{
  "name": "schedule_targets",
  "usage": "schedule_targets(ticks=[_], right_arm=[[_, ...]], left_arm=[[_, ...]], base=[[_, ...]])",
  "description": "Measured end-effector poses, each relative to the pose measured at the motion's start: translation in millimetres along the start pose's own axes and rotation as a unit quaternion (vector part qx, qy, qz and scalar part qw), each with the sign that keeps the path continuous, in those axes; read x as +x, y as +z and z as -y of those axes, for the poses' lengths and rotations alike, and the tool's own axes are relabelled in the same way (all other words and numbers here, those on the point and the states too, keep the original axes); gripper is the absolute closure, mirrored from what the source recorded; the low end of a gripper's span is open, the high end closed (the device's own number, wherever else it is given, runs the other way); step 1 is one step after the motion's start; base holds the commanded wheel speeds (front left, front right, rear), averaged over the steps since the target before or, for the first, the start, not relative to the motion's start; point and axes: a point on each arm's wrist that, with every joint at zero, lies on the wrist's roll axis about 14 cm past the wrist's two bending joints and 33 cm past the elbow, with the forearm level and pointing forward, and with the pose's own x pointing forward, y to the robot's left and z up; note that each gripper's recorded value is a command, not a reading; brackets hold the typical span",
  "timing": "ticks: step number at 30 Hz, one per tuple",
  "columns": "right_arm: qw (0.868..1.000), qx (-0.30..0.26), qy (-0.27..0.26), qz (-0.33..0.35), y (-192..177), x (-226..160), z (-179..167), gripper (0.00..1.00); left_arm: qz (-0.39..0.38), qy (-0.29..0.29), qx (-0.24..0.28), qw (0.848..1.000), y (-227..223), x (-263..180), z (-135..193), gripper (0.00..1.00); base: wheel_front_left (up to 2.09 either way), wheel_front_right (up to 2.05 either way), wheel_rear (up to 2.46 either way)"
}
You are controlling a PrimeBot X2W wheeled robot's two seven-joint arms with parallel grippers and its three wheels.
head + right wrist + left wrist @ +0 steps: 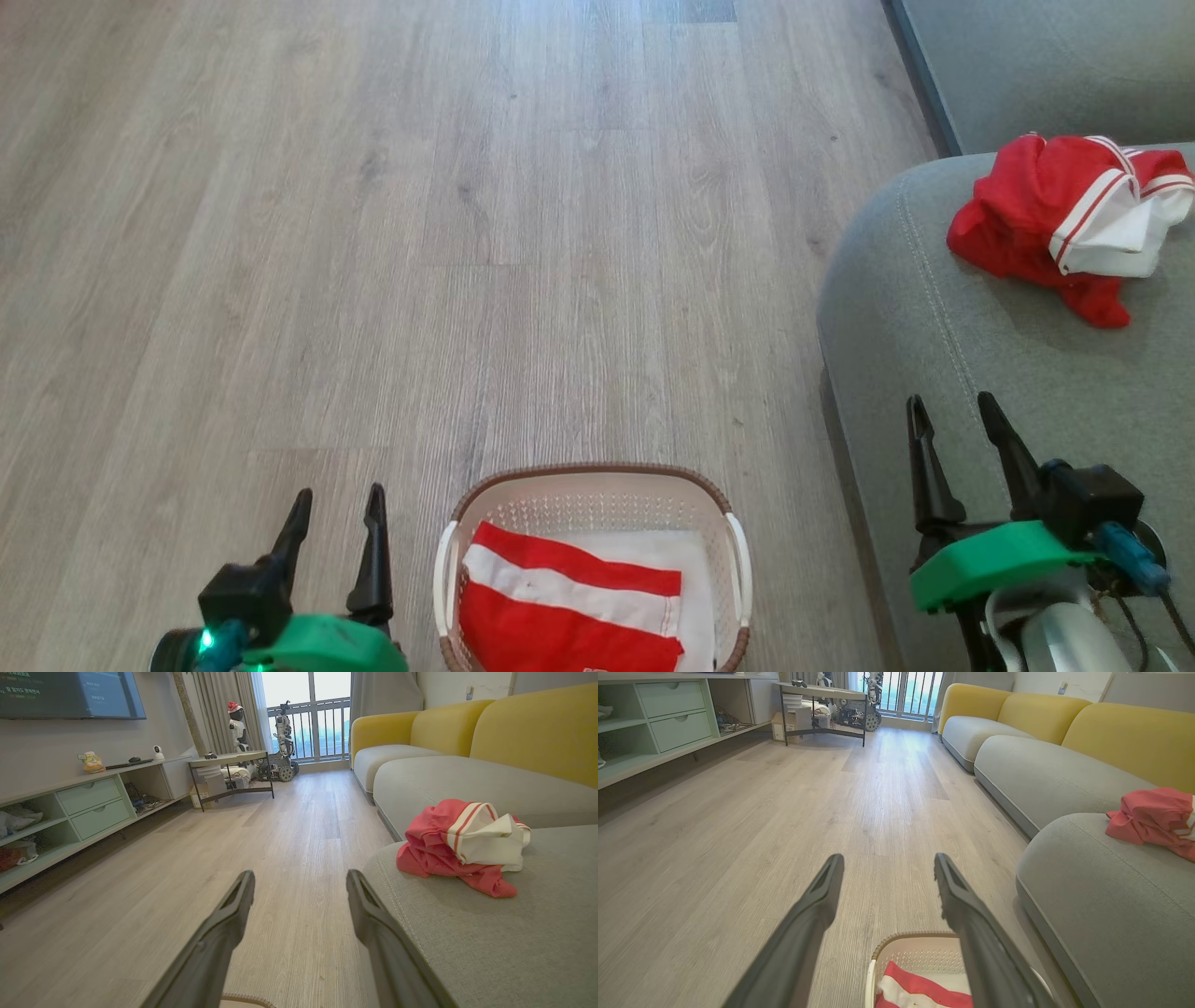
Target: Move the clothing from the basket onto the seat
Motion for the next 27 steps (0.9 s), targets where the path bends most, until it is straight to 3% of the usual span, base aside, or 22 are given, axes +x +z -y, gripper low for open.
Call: schedule_targets(ticks=[14, 20, 27], right_arm=[[1.0, 0.001, -0.017, -0.016, -11, -1, 11, 0.0], [0.999, 0.0, -0.036, -0.014, -13, 12, 25, 0.0], [0.999, -0.009, -0.043, 0.008, -9, 61, 36, 0.0]], left_arm=[[-0.034, -0.026, 0.015, 0.999, -21, 4, 9, 0.0], [-0.065, -0.081, 0.038, 0.994, -39, 32, 33, 0.0], [-0.131, -0.162, 0.082, 0.975, -84, 79, 66, 0.0]], base=[[0.0, 0.0, 0.0], [0.0, 0.0, 0.0], [0.0, 0.0, 0.0]])
